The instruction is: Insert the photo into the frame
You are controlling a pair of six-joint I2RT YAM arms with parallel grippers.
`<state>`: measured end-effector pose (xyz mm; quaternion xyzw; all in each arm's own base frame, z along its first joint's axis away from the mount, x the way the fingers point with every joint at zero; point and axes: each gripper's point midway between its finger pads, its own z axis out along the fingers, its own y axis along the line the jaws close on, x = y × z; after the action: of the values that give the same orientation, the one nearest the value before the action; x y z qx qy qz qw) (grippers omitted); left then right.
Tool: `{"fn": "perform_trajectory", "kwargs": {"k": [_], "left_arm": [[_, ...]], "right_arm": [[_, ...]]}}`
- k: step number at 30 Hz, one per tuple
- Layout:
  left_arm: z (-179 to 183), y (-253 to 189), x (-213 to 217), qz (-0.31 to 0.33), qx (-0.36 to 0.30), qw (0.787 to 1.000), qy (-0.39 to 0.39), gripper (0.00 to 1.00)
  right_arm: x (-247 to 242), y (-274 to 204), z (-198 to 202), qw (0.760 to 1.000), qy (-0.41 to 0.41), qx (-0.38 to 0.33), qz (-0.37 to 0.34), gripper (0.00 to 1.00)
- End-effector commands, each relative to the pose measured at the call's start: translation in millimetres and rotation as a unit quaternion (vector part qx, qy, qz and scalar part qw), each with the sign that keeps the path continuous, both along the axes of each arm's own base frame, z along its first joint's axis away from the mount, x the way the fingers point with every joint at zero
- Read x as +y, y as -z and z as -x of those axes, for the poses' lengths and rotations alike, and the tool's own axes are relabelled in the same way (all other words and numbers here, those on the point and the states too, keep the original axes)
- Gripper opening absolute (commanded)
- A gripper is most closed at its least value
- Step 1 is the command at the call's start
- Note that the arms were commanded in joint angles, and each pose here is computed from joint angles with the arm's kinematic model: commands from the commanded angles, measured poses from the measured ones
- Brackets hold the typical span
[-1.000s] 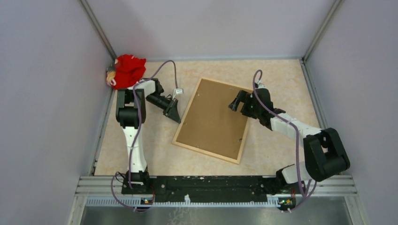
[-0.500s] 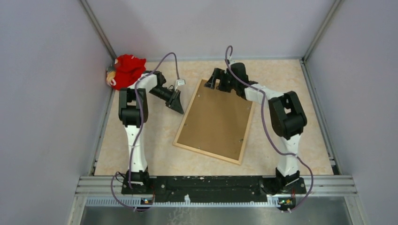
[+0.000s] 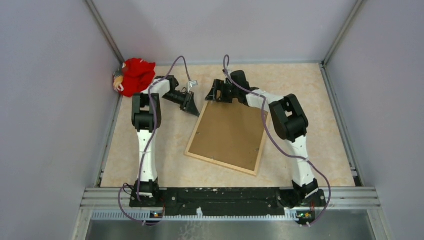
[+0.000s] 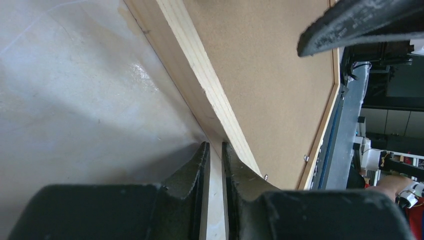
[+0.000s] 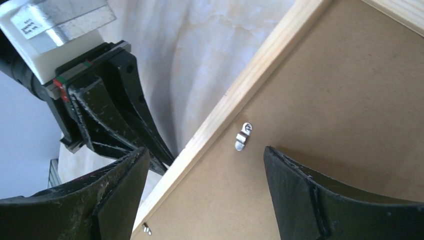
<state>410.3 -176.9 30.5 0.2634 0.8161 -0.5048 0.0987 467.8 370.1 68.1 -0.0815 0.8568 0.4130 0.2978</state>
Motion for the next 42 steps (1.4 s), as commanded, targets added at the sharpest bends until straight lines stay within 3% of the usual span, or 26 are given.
{"fn": "perform_trajectory", "kwargs": {"k": [1,42], "left_arm": [[-3,-4,-10,0.019,-0.009,1.0,0.007,0.2],[11,-5,-10,0.013,-0.014,0.999,0.025,0.13]], "right_arm": [[16,-12,-1,0.999,-0.024,-0.016,-0.015,0.84],[36,12,4,0.998,-0.045,0.023,-0.041,0.8]]}}
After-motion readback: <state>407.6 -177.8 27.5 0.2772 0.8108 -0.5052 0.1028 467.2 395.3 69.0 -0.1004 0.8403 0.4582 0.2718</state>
